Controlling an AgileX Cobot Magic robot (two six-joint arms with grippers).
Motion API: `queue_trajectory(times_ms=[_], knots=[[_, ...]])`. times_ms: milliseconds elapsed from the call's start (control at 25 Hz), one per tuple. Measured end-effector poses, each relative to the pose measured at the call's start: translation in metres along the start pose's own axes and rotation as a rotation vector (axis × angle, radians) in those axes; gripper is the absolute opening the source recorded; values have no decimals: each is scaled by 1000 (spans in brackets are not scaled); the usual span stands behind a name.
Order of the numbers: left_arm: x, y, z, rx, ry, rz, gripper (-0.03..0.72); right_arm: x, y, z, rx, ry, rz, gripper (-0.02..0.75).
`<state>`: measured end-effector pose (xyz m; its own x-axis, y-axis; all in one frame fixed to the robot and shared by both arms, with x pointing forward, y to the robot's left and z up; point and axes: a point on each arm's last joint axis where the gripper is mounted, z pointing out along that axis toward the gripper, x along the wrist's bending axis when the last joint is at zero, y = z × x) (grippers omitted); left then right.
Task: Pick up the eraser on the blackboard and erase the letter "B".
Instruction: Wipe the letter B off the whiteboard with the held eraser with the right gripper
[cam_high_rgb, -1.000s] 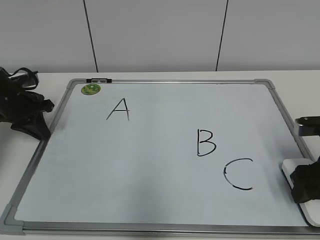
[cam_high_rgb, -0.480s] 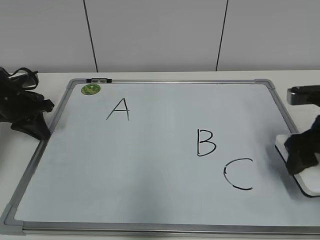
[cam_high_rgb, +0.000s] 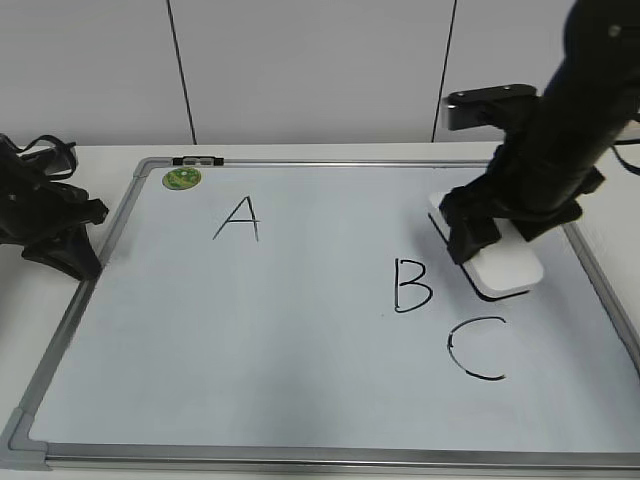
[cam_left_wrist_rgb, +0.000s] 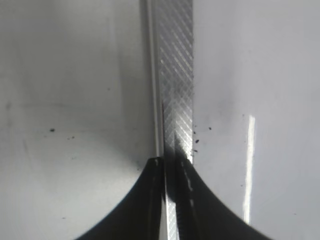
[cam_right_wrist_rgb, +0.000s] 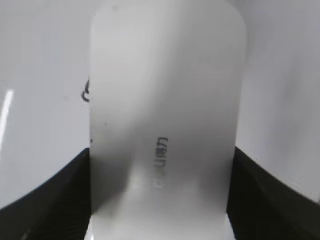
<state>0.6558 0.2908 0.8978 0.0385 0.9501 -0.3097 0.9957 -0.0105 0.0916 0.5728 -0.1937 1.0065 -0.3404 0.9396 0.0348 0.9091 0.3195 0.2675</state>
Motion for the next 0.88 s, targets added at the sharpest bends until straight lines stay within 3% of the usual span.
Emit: queue_trajectory(times_ms=[160,440,880], knots=[[0,0,0,0,0,0,32,17,31,25,14,11,-92,537],[0,0,0,-1,-2,-1,32,15,71,64,69,3,-290,537],[0,0,0,1,-2,-3,32,10,83,91,114,-15,-456,537]])
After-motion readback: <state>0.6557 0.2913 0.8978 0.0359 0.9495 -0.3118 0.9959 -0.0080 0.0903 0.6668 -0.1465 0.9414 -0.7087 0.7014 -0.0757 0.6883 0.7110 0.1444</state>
